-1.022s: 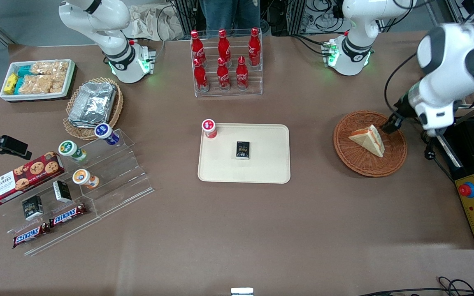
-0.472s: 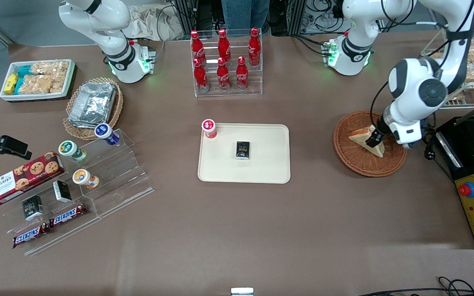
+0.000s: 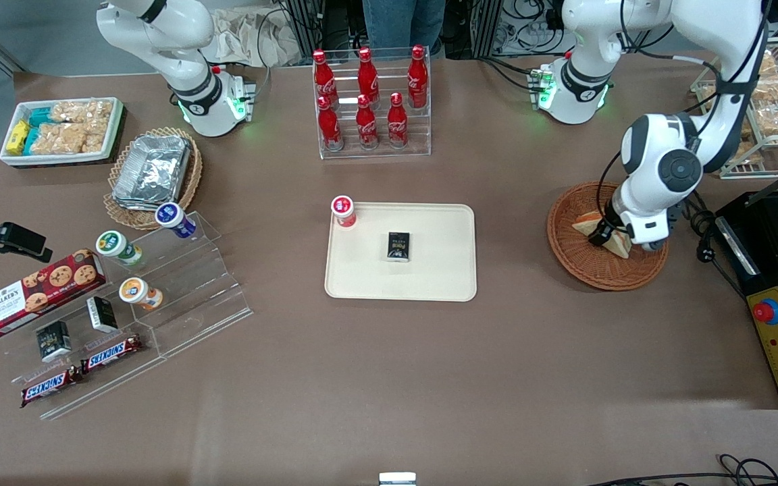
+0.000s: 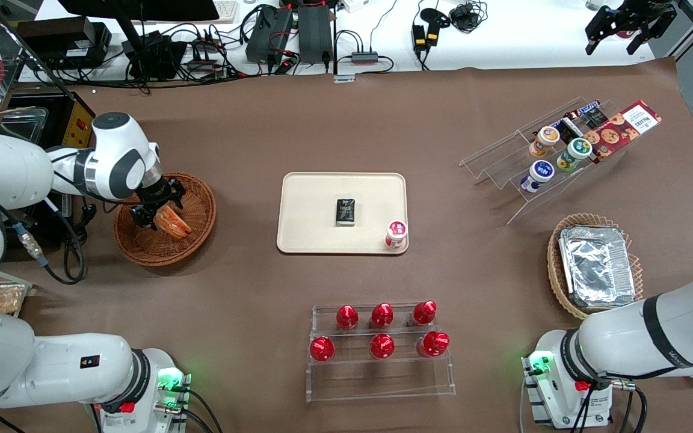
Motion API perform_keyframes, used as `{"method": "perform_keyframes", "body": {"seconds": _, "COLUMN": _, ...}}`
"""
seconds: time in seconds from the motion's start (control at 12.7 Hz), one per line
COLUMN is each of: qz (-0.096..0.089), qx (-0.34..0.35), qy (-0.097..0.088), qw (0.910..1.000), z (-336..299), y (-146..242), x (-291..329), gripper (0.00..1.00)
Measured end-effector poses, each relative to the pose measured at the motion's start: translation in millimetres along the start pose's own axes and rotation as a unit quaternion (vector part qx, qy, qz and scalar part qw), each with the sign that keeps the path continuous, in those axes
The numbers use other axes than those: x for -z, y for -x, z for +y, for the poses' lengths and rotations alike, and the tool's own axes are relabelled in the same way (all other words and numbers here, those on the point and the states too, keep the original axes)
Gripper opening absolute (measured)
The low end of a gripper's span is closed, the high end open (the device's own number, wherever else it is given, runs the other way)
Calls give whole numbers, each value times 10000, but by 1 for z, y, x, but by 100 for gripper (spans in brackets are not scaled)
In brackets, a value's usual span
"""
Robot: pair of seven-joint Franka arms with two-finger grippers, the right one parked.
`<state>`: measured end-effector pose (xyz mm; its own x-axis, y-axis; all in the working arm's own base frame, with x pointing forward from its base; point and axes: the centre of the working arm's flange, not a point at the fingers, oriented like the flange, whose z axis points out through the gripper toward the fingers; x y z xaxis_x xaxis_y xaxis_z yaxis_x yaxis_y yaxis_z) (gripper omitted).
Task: Place sandwich from basket to tray
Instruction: 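Close the left gripper on the sandwich and lift it from the basket, then carry the held sandwich over to the cream tray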
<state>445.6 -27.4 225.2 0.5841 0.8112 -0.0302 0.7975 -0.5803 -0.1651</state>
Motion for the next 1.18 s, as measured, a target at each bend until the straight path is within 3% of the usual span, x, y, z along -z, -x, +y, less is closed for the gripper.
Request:
{"method": "perform_keyframes", "body": {"seconds": 0.08, "qz": 3, "qx": -13, "qy": -9, "qw": 10000, "z": 1, "y": 0, "x": -4, "gripper": 91}}
{"method": "perform_keyframes", "body": {"seconds": 0.39, "qz": 167, "qx": 45, "qy": 179, "qw": 9997, "z": 12, "y": -5, "x": 14, "gripper": 44}}
{"method": "perform_keyframes", "body": {"seconds": 0.55, "qz": 338, "qx": -86, "qy": 385, "qw": 9986, "z": 23, "y": 3, "x": 41, "gripper": 38}}
{"method": "perform_keyframes", "body": {"seconds": 0.63, "qz": 403, "qx": -169, "qy": 386, "qw": 9983, "z": 26, "y": 11, "x": 59, "gripper": 38}}
{"method": "perform_keyframes", "body": {"seconds": 0.79, "qz": 461, "qx": -378, "qy": 176, "qw": 9981, "z": 37, "y": 31, "x": 111, "gripper": 34}}
{"method": "perform_keyframes", "body": {"seconds": 0.87, "qz": 414, "qx": -548, "qy": 80, "qw": 9976, "z": 48, "y": 42, "x": 148, "gripper": 27}}
{"method": "perform_keyframes", "body": {"seconds": 1.02, "qz": 225, "qx": -1112, "qy": -72, "qw": 9935, "z": 69, "y": 60, "x": 218, "gripper": 25}}
{"method": "perform_keyframes", "body": {"seconds": 1.18, "qz": -32, "qx": -1712, "qy": 41, "qw": 9852, "z": 84, "y": 67, "x": 261, "gripper": 25}}
